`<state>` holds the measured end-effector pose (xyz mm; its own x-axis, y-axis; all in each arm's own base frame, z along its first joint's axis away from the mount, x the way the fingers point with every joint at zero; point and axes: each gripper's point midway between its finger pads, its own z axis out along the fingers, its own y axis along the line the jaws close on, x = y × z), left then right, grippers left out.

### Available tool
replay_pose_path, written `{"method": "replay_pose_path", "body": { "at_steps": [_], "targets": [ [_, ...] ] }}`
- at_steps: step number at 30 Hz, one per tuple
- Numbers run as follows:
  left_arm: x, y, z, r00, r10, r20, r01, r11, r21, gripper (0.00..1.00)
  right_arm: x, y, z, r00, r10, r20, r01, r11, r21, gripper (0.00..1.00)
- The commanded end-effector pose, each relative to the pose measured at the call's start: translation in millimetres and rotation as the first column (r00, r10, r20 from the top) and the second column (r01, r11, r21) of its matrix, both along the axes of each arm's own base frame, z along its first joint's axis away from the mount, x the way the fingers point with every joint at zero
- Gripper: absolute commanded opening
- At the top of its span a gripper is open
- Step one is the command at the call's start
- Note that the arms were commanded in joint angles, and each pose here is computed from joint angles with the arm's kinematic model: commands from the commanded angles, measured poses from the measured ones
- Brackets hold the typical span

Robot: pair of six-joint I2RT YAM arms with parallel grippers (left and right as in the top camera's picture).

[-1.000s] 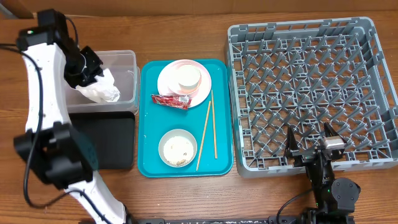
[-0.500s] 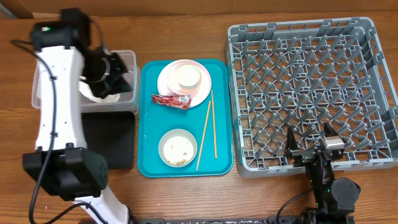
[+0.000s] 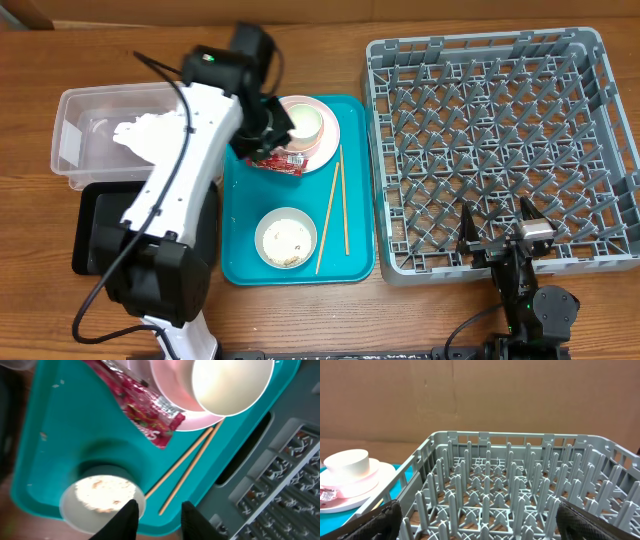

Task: Sort waste into correct bins and load items into the dishwasher
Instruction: 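Reach the left gripper to the red wrapper and grasp it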

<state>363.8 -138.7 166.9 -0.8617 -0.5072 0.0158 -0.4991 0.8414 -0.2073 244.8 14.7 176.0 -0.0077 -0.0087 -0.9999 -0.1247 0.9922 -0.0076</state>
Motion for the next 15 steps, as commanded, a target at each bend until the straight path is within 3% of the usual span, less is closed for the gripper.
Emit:
{"method": "replay_pose_path", "body": {
  "at_steps": [1, 8, 15],
  "targets": [
    [1.9, 0.7, -12.8, 0.996, 0.089, -0.010, -0.089, 0.996, 0.029, 0.33, 0.0, 1.4, -1.7, 1.000, 0.006, 0.005, -0.006, 1.000, -0.004, 1.00],
    [0.7, 11.2, -22.2, 0.971, 0.237, -0.031, -0.234, 0.969, 0.073, 0.36, 0.0, 1.3, -1.8, 1.000, 0.006, 0.004, -0.006, 1.000, -0.004, 1.00],
    [-5.2, 15.9, -47.6, 0.957, 0.287, -0.040, -0.280, 0.952, 0.126, 0.34, 0.0, 1.3, -1.8, 1.000, 0.006, 0.004, -0.006, 1.000, -0.004, 1.00]
  ]
}}
